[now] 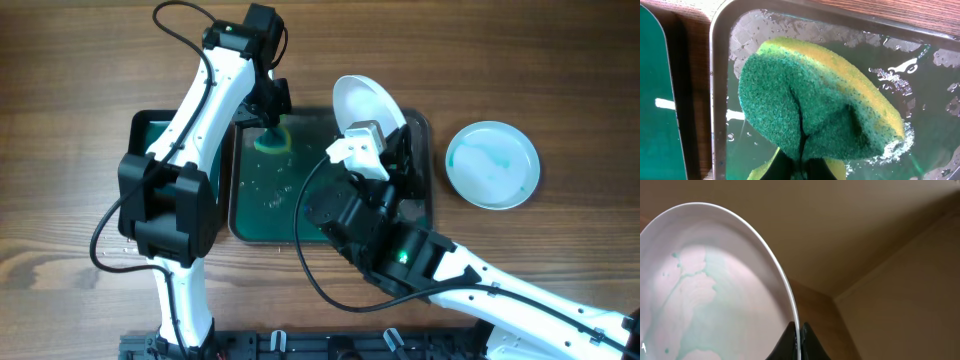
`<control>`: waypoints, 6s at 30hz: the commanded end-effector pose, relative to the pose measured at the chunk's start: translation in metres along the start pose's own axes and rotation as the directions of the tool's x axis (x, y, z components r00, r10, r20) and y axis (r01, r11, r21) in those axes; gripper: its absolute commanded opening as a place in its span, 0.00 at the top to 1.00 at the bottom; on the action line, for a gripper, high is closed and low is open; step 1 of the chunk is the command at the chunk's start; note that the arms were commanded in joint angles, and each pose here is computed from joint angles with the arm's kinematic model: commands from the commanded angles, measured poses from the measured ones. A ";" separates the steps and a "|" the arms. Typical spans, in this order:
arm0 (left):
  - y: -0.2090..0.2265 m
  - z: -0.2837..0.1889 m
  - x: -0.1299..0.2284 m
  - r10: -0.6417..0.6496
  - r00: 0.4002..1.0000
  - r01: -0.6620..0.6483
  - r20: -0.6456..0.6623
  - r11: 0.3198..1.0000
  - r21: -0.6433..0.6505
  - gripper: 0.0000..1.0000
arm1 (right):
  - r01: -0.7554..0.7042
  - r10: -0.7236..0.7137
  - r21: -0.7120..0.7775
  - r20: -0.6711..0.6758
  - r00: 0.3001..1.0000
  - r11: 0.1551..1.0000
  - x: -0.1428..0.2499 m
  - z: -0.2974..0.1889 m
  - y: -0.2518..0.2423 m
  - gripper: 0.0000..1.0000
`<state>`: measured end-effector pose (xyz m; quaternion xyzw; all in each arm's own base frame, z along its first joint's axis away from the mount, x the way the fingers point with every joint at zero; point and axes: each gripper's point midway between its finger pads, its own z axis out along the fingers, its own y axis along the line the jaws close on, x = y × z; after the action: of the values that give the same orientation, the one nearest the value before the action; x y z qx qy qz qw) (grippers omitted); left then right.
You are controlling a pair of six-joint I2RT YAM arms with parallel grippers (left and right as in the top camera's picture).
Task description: Clean dirty plates on tray and stack at the side
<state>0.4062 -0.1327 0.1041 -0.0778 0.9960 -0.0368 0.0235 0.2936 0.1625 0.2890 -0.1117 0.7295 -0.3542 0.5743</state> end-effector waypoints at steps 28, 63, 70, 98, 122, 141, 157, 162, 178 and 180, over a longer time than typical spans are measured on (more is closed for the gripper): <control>-0.007 -0.017 -0.006 -0.008 0.999 0.006 0.049 0.999 0.038 0.96 | -0.738 -0.016 -0.537 -0.812 0.583 0.409 0.131 0.035 0.201 0.64; -0.029 -0.017 -0.004 0.036 0.996 -0.041 0.076 0.998 0.055 0.96 | -0.788 0.026 -0.052 -0.996 0.086 0.613 0.203 0.085 0.226 0.96; -0.034 -0.011 -0.001 -0.012 0.998 0.008 0.062 0.999 0.051 0.96 | -0.667 0.057 0.041 -0.998 0.003 0.744 0.233 0.071 0.200 0.96; -0.127 0.122 0.155 0.592 0.770 -0.475 -0.240 0.782 0.404 0.96 | -0.770 -0.049 -0.103 -0.995 0.092 0.630 0.232 0.070 0.225 0.96; 0.040 0.113 0.041 -0.099 0.984 0.162 0.148 0.846 -0.507 0.96 | -0.770 -0.049 -0.103 -0.994 0.093 0.629 0.232 0.070 0.225 0.96; -0.025 0.035 -0.068 -0.113 0.843 0.270 0.525 0.935 -0.232 0.96 | -0.768 -0.055 -0.110 -0.994 0.098 0.630 0.233 0.070 0.225 0.95; -0.001 0.016 0.015 -0.049 0.998 0.048 -0.038 0.998 -0.040 0.96 | -0.582 0.048 -0.332 -0.840 0.540 0.743 0.149 0.096 0.138 0.96; -0.003 0.016 0.012 -0.045 0.999 0.044 -0.025 0.998 -0.034 0.96 | -0.345 0.146 -0.189 -0.650 0.746 0.920 0.109 0.082 0.075 0.96; -0.004 0.016 0.011 -0.044 0.999 0.043 -0.019 0.999 -0.030 0.96 | 0.211 -0.180 0.122 -0.225 0.958 0.970 0.033 0.042 -0.013 0.96; -0.004 0.016 0.011 -0.044 0.999 0.043 -0.020 0.999 -0.030 0.96 | 0.236 -0.201 0.146 -0.216 0.955 0.961 0.030 0.042 -0.018 0.96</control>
<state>0.3934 -0.1342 0.0710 -0.1105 0.9938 -0.0062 -0.0078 0.3210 0.1242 0.2430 -0.1028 0.7782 -0.4333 0.4428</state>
